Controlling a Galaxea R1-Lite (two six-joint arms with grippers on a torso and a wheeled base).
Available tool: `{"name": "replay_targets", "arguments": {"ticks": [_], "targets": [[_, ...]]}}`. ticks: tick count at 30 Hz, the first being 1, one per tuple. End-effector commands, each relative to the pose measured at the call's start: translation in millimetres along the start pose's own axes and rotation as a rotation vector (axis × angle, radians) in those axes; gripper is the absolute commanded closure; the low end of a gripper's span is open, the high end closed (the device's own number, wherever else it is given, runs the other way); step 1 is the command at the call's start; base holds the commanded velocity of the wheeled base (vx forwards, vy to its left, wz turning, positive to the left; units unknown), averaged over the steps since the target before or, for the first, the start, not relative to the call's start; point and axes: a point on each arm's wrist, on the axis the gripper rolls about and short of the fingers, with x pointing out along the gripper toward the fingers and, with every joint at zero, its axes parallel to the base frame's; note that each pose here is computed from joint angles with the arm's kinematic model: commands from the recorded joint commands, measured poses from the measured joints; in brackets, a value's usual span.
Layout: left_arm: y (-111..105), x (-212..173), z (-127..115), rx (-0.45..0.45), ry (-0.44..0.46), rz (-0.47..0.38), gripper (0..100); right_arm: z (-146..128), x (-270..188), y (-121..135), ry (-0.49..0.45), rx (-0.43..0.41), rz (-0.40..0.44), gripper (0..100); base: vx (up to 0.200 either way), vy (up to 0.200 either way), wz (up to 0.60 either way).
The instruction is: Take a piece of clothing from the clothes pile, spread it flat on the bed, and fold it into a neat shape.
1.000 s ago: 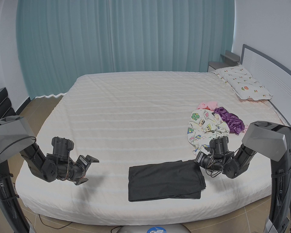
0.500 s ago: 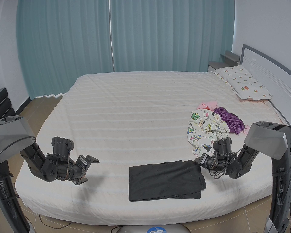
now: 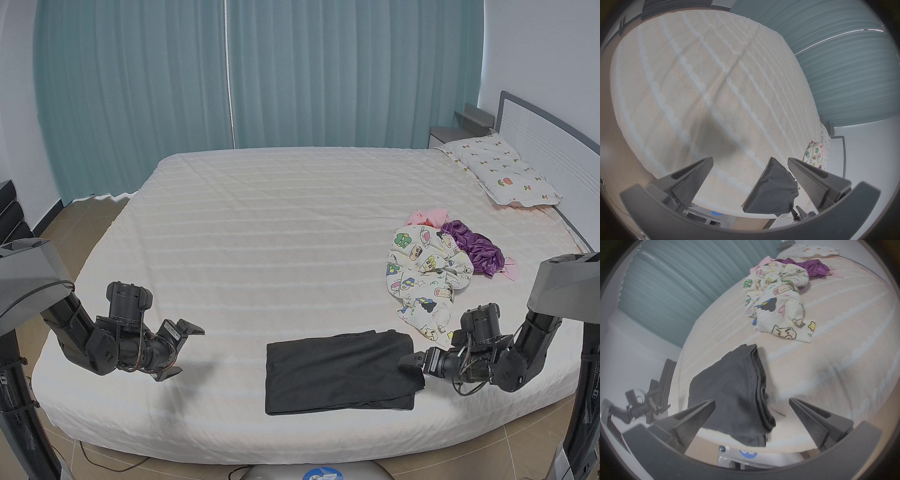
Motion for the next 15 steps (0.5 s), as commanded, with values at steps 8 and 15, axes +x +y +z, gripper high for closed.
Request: {"name": "replay_targets", "arguments": {"ticks": [8, 15], "targets": [[0, 0, 0, 0.002, 0.001, 0.000, 0, -19, 7, -8, 0.039, -0.039, 0.014, 100, 0.000, 0.000, 0.00], [0, 0, 0, 0.001, 0.001, 0.002, 0, -26, -7, -8, 0.055, -0.038, 0.007, 100, 0.000, 0.000, 0.00]]}}
